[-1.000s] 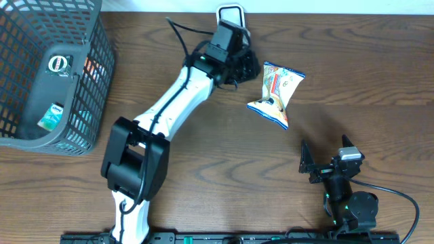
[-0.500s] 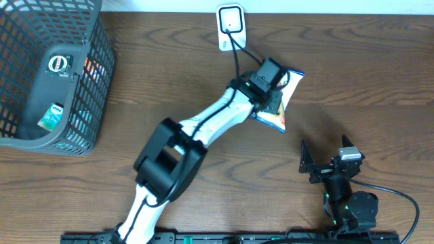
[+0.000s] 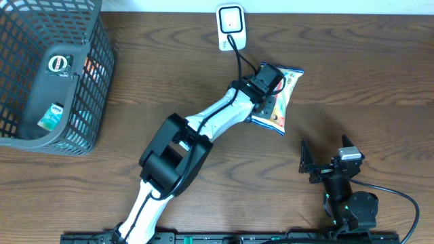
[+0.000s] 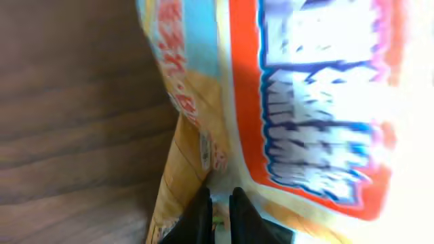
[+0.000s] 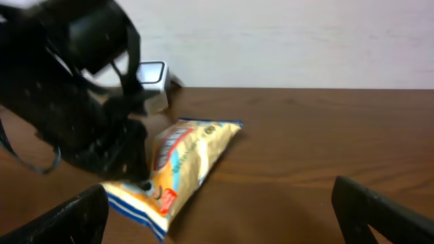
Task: Scan the item barcode
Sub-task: 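Hold the snack bag under the scanner, turning it to show barcode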
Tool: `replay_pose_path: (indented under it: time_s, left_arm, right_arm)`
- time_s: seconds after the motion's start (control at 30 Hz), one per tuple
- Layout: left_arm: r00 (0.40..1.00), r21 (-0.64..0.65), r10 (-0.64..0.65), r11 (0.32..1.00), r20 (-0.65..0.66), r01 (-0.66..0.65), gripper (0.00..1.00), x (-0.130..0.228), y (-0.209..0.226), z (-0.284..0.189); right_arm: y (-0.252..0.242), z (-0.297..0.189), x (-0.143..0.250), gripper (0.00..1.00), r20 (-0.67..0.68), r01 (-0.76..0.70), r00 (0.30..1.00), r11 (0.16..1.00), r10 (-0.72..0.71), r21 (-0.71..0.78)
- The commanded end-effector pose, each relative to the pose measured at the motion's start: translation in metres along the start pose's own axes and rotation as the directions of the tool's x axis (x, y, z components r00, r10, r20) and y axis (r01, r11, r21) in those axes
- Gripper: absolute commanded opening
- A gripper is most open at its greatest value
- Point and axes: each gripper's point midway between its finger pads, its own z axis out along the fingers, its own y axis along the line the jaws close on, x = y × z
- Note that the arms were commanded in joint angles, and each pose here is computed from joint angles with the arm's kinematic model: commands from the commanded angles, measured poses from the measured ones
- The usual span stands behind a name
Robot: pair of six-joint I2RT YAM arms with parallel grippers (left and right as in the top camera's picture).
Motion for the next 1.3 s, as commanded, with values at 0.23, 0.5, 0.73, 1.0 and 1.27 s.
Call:
replay_pose_path:
  time_s: [0.23,0.5,0.73,1.0,1.27]
  left_arm:
    - [0.938,0.139,-0.042,0.99,0.344,-0.006,0.11,-0.092,-0.029,-0.111]
    - [0.952,0.129,-0.063,0.991,0.301,0.024,0.12,-0.083,-0.025,-0.056]
    - [0.977,0.092,-0.054,0.995,0.207,0.035,0.17,-0.053,-0.014,0.017]
    - [0.977,0.057,0.003,0.998,0.212,-0.015,0.22,-0.054,-0.005,0.019]
    - [0.962,0.063,-0.027,0.998,0.271,0.01,0.27,-0.08,0.005,-0.058]
  right_arm:
    - [-0.002,0.0,0.0,0.99,0.001,0.011,1.0,1.0,-0.011,0.01]
    - [-0.002,0.0,0.0,0.99,0.001,0.011,1.0,1.0,-0.011,0.01]
    - [-0.002,0.0,0.0,0.99,0.001,0.011,1.0,1.0,-0.011,0.01]
    - [-0.002,0.0,0.0,0.99,0.001,0.011,1.0,1.0,-0.011,0.01]
    - [-0.002,0.0,0.0,0.99,0.001,0.011,1.0,1.0,-0.011,0.01]
